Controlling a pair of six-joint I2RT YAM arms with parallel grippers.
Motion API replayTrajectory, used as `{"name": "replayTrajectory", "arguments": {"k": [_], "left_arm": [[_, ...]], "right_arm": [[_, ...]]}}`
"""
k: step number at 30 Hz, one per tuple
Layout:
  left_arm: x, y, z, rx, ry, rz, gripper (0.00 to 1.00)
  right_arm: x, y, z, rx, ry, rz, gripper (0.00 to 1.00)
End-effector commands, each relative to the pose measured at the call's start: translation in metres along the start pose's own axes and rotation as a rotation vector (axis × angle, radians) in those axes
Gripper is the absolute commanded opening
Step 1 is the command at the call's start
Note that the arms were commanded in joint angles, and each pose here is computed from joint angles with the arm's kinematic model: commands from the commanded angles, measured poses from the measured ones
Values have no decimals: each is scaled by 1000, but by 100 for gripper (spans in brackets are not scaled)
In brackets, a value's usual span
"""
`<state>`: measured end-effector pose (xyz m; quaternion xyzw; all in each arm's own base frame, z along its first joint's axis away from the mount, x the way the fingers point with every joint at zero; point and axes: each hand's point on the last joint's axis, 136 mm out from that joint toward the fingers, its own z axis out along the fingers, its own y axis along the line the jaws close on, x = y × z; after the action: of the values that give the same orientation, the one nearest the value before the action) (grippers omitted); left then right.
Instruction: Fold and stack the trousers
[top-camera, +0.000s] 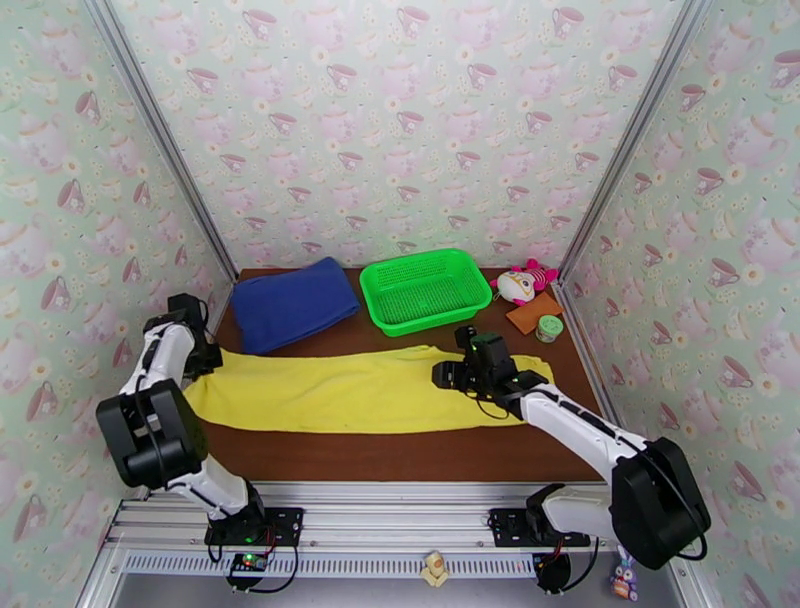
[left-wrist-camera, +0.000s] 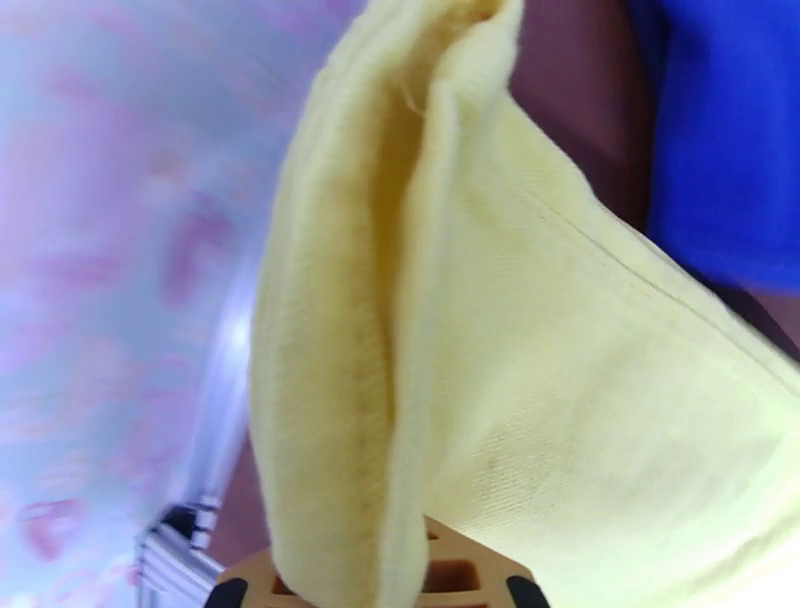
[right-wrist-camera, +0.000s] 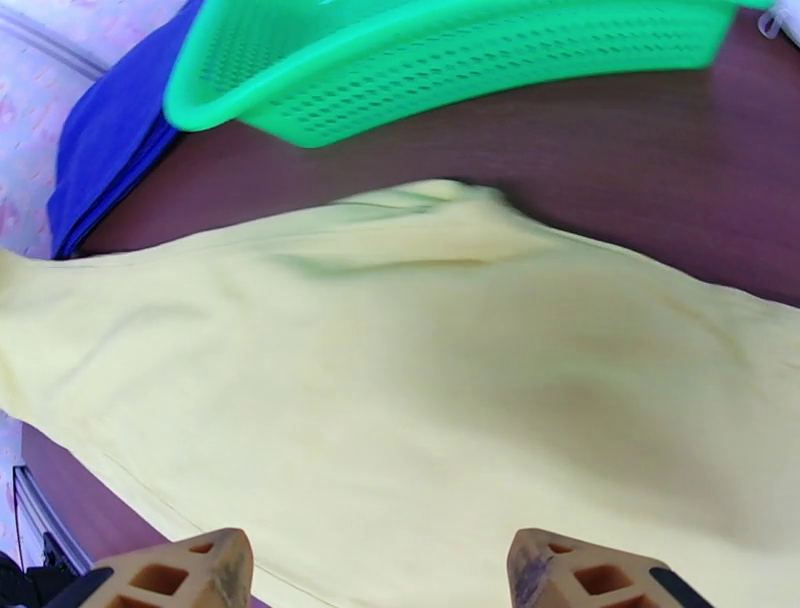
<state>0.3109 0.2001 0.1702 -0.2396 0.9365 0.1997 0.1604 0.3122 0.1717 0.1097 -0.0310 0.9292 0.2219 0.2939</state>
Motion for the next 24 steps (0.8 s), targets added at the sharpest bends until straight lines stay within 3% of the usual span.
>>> {"name": "replayTrajectory", "arguments": {"k": [1,4,9,12,16,24], "left_arm": [[-19,53,-31,-231,-93,-85,0],[-25,65,-32,-242,-109,-127,0],[-26,53,-18,-166,-98,-157,0],[-29,36,-28,-66,-121,-174,0],[-26,-13,-63,105,-187,-122,0],[26,-127,-112,425,-214,-73,0]], "right_arm": [[19,-37,10,115,59,104,70],[29,-56,22,162,89,156,70],[49,-71,40,227,180,198,70],[53,-80,38,272,184,206,69],[38,-80,30,309,169,180,68],[-17,-45,-3,238,45,74,68]]}}
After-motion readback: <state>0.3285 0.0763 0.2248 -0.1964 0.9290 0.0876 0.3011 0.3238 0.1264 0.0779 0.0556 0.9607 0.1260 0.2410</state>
